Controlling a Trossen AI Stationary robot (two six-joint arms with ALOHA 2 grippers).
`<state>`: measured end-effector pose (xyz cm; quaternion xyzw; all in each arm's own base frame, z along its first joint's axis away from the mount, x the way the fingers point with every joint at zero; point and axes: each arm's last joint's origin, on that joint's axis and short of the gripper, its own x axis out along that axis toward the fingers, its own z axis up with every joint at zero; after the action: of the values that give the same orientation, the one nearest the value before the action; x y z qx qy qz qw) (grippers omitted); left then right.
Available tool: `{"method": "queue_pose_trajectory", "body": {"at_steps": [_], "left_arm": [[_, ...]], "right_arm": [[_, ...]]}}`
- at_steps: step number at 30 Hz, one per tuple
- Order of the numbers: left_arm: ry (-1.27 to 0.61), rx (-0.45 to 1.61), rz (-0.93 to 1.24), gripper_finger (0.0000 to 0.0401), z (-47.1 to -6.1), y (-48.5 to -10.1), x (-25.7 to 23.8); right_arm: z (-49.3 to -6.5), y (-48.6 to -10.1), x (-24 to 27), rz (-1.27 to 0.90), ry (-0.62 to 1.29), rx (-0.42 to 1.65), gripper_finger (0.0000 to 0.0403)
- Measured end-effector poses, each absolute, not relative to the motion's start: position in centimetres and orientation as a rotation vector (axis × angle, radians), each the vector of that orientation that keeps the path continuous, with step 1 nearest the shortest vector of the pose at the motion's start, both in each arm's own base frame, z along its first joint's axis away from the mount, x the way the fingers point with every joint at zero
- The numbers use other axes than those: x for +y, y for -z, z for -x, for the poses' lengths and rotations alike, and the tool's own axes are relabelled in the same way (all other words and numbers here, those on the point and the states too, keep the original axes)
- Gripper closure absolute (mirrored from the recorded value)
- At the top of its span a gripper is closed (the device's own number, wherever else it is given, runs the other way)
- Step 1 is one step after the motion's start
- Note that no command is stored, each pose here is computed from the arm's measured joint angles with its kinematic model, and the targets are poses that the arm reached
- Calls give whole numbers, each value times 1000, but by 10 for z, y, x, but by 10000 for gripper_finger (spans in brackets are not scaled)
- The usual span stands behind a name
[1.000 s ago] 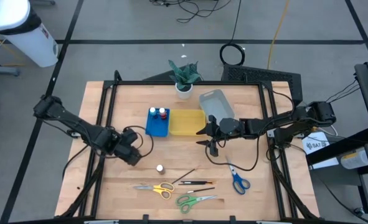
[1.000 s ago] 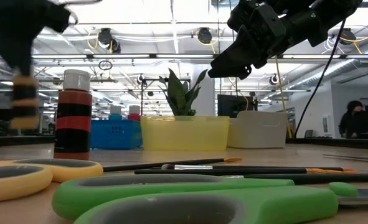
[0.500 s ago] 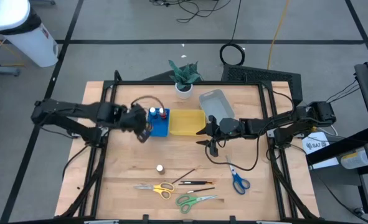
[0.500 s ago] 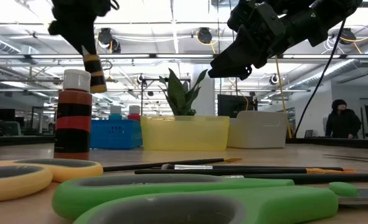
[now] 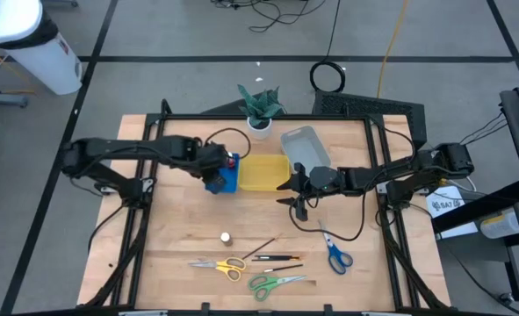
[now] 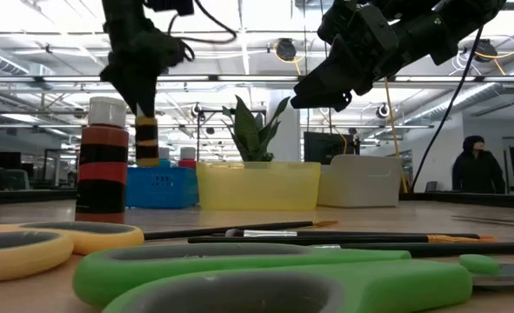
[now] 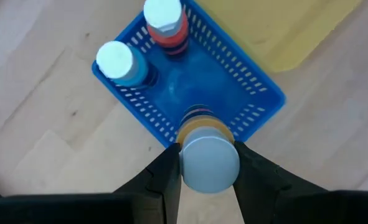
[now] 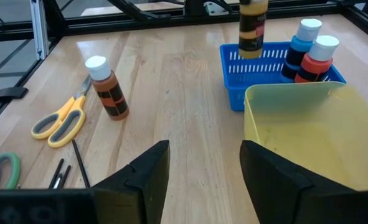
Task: Pick & Place Paint Supplies
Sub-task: Put the yellow paint bottle into the blue bin
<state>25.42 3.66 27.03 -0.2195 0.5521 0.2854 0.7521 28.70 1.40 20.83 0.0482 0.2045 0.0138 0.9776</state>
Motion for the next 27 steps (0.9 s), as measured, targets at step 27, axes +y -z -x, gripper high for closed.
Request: {"method": "queue_pose_trajectory", "body": {"at_steps": [27], "left_arm": [[-625,1370,430,278,-268,-223,38]], "right_arm": [[-287,-208,14,-98,-27,416,228]]}}
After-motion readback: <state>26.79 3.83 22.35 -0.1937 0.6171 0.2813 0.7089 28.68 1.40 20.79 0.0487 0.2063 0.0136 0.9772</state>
